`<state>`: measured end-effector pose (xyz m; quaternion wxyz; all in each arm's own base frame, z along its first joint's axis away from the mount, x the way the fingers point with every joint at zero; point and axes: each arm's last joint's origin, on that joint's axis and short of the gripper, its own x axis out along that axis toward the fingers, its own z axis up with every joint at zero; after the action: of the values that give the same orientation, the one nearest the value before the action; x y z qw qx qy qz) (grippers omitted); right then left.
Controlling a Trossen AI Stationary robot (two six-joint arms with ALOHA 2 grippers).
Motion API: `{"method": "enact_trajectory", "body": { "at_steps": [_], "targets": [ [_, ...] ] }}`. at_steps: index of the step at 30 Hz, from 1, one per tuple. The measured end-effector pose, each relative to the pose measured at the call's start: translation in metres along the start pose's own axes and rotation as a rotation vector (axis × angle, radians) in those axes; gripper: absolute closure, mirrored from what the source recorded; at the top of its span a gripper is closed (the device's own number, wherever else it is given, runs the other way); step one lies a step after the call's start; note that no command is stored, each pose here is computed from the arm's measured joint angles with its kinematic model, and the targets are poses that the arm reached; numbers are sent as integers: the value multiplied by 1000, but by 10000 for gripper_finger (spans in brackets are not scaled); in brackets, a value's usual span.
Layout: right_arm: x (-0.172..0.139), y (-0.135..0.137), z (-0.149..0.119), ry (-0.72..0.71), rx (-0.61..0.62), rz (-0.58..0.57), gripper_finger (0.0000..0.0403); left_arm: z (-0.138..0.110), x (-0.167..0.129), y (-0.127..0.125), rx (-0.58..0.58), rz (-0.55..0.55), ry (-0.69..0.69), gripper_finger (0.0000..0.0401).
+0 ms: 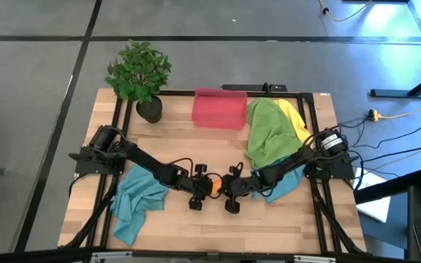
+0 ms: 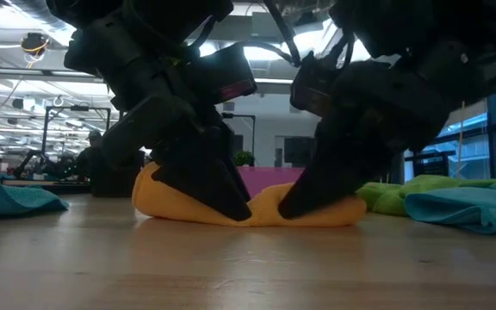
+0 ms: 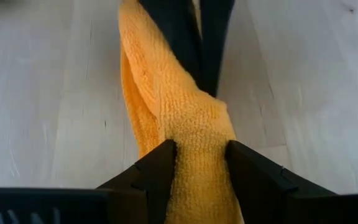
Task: Roll microfiber towels into tight, uniform cylinder then place into a basket
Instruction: Roll the orange towel
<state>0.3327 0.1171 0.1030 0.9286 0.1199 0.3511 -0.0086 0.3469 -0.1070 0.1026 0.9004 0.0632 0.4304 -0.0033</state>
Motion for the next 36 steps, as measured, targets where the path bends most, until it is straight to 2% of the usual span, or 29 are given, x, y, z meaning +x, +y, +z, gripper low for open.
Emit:
{"method": "enact_trajectory", "body": {
  "at_steps": [4, 10, 16, 21, 28, 36],
  "targets": [
    [-5, 5, 5, -14, 3, 65, 383, 0, 0, 0, -18, 15, -1, 250],
    [-7, 12, 9, -58, 7, 115, 398, 0, 0, 1, -20, 19, -2, 250],
    [-7, 5, 12, -112, 38, -17, 395, 0, 0, 1, -26, 23, -4, 250],
    [-5, -8, 10, -66, 77, -108, 399, 0, 1, 2, -29, 36, -4, 250],
    [-4, -17, 9, -32, 138, -148, 397, 3, -4, 3, -20, 39, -16, 250],
    [-3, -32, 9, 19, 183, -194, 399, 13, -32, 5, 23, 62, -39, 250]
  ]
}}
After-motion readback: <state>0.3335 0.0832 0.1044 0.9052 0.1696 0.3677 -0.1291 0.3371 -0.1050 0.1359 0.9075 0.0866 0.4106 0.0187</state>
